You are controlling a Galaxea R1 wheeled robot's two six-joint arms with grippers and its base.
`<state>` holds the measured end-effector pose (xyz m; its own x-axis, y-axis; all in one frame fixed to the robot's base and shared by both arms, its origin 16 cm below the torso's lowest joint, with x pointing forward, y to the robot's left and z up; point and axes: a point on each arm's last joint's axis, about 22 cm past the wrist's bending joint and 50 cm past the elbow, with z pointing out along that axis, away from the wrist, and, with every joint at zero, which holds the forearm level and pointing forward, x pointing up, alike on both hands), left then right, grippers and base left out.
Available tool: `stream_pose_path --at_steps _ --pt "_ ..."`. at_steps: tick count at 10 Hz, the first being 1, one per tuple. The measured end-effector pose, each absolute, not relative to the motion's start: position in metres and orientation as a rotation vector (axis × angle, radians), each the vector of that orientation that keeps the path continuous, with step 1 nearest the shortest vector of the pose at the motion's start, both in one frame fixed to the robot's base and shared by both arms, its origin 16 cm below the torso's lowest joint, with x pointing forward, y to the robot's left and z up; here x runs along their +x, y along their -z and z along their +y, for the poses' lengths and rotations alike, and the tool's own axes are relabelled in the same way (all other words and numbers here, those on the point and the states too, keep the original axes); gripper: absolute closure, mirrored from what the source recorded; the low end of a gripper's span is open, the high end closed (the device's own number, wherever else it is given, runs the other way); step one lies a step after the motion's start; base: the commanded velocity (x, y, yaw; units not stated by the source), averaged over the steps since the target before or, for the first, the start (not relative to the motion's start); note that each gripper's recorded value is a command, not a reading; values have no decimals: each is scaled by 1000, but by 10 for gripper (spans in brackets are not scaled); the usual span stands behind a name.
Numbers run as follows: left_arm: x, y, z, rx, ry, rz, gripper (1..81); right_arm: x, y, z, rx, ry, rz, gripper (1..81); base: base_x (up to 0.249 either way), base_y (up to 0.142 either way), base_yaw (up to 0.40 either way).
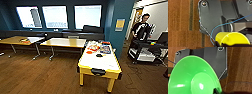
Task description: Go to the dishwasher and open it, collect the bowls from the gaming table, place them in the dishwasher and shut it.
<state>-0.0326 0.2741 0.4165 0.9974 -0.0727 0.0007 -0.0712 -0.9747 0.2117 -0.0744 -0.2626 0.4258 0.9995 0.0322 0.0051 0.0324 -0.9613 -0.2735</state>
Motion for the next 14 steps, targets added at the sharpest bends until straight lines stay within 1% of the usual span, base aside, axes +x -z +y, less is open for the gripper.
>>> stream_pose_path --at_steps 5,7,8,12,14 --pt "-44 -417 272 2924 35 -105 811 -64 -425 -265 -2869 28 -48 811 0 0 -351" --pt "-27 -416 273 2926 -7 -106 811 -77 -426 -263 -2867 -5 -53 811 0 0 -392" --pt "-28 -416 268 2920 -1 -106 811 -77 -426 -264 -2868 -5 -52 811 0 0 -392" --pt "-30 -416 273 2929 6 -107 811 -74 -425 -263 -2867 3 -53 811 0 0 -392" --pt "-31 -416 267 2922 8 -107 811 -74 -425 -261 -2864 2 -60 811 0 0 -391"
